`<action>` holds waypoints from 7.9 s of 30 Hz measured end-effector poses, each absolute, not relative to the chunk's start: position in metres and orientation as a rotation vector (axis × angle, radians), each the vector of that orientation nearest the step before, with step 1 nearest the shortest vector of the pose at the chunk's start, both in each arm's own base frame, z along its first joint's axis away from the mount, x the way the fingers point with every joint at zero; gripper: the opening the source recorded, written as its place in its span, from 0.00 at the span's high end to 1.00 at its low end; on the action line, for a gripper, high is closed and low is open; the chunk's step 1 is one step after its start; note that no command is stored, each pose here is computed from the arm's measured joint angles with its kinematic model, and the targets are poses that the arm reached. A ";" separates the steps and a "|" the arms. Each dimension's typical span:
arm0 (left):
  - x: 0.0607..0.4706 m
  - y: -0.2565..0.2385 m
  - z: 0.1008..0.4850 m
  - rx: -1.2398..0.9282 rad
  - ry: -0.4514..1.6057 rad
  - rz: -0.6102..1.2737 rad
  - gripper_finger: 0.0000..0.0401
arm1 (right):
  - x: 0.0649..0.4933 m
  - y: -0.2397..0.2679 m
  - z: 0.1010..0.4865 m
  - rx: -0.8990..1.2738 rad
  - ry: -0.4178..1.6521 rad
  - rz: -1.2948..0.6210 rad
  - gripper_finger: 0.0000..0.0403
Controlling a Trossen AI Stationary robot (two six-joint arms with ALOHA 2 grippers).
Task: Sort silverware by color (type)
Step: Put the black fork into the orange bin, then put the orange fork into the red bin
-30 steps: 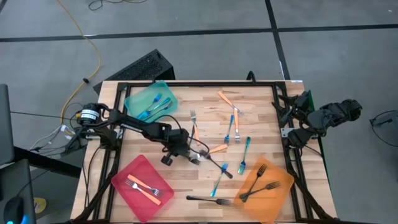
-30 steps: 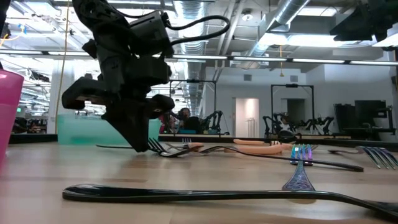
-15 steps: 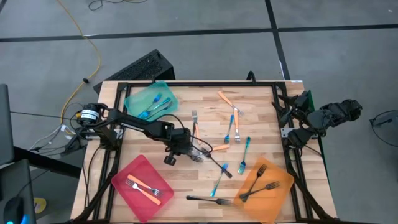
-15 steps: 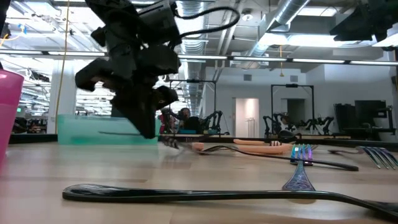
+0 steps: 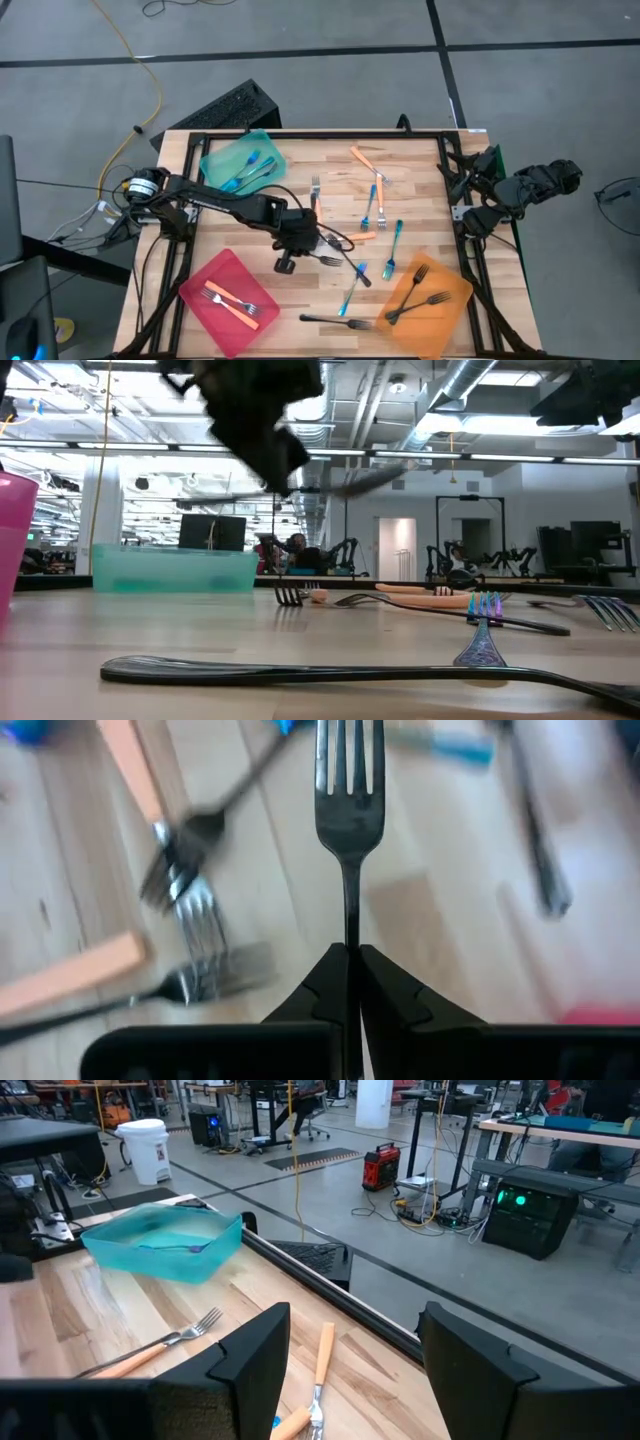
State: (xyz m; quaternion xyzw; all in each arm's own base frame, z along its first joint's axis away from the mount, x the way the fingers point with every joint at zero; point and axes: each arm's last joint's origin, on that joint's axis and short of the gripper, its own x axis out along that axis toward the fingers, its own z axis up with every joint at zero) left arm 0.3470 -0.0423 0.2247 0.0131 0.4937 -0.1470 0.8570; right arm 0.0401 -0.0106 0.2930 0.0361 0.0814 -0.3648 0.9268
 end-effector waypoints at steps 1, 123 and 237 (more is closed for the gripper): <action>0.350 -0.044 0.230 0.010 1.015 -0.276 1.00 | 0.040 -0.011 0.293 0.074 0.167 -0.748 0.40; 0.579 -0.124 0.159 -1.148 0.544 0.111 1.00 | 0.041 -0.010 0.293 0.078 0.176 -0.725 0.40; 0.379 0.046 0.501 0.029 0.227 0.179 1.00 | 0.041 -0.010 0.293 0.077 0.176 -0.726 0.40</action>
